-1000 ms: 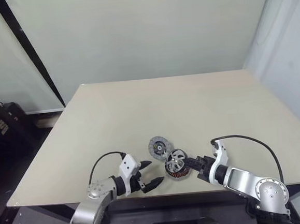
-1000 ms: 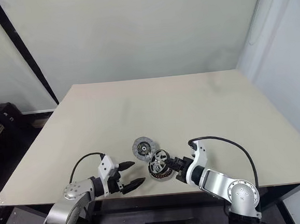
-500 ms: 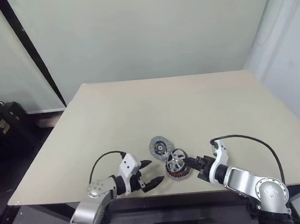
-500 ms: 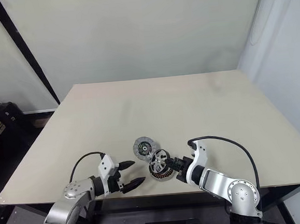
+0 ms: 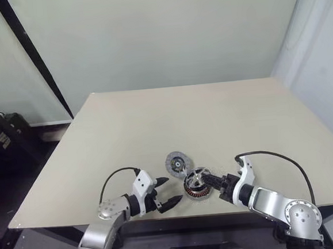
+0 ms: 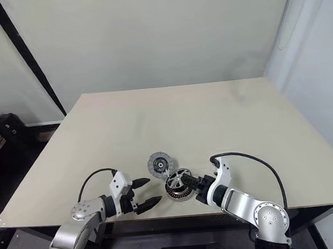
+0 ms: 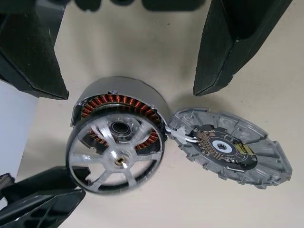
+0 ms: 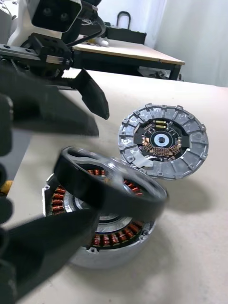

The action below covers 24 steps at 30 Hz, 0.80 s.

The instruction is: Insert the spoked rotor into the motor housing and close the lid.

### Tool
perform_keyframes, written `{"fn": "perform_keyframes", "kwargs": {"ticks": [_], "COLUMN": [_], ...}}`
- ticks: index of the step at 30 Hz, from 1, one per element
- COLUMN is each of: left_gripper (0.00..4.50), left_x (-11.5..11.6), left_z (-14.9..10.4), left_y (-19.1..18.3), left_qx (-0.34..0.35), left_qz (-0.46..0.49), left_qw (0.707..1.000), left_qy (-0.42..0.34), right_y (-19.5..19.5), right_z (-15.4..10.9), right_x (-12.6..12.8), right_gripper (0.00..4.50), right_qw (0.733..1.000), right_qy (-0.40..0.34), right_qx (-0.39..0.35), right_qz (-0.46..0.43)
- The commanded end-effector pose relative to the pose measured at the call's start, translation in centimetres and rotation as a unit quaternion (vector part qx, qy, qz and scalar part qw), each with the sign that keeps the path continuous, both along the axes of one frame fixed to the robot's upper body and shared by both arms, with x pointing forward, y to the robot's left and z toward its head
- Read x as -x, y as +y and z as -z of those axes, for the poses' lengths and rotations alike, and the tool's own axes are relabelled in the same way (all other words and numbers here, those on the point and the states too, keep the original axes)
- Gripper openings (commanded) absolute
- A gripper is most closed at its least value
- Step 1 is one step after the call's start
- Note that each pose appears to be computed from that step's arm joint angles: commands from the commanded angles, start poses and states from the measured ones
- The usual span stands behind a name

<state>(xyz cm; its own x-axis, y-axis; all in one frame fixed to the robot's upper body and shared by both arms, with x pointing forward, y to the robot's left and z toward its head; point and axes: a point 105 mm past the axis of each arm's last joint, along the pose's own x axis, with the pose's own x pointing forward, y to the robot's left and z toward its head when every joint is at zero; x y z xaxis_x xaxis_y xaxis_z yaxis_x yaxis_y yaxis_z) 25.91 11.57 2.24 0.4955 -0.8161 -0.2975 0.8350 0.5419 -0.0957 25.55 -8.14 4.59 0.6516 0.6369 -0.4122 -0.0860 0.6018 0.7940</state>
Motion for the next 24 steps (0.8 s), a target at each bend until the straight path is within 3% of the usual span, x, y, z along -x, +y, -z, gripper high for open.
{"fn": "perform_keyframes", "kwargs": {"ticks": [1,3,13,20,22,24], "left_gripper": [4.50,4.50,4.50,4.50,4.50,4.50], "left_x": [-0.4,-0.4,-0.3,-0.4,-0.5,-0.5], "left_z": [-1.0,-0.9,-0.9,-0.9,-0.9,-0.9], "left_y": [-0.1,-0.1,-0.1,-0.1,-0.1,-0.2], "left_qx": [0.004,0.004,0.005,0.006,0.006,0.007], "left_qz": [0.003,0.003,0.003,0.002,0.003,0.002], "left_qw": [1.000,1.000,1.000,1.000,1.000,1.000], "left_qy": [-0.022,-0.022,-0.021,-0.021,-0.021,-0.021], "right_y": [0.4,0.5,-0.7,-1.6,-1.6,-1.4], "right_z": [-1.2,-1.2,-1.4,-3.5,-3.3,-2.6], "right_x": [-0.2,-0.1,0.0,-1.0,-1.4,-1.5], "right_gripper": [3.91,4.46,4.46,4.46,4.10,3.64], "right_qw": [1.000,1.000,0.998,0.981,0.958,0.911], "right_qy": [-0.022,-0.020,-0.038,-0.144,-0.188,-0.242], "right_qx": [-0.013,-0.012,0.043,0.131,0.213,0.319], "right_qz": [-0.004,-0.005,-0.003,-0.017,-0.043,-0.096]}}
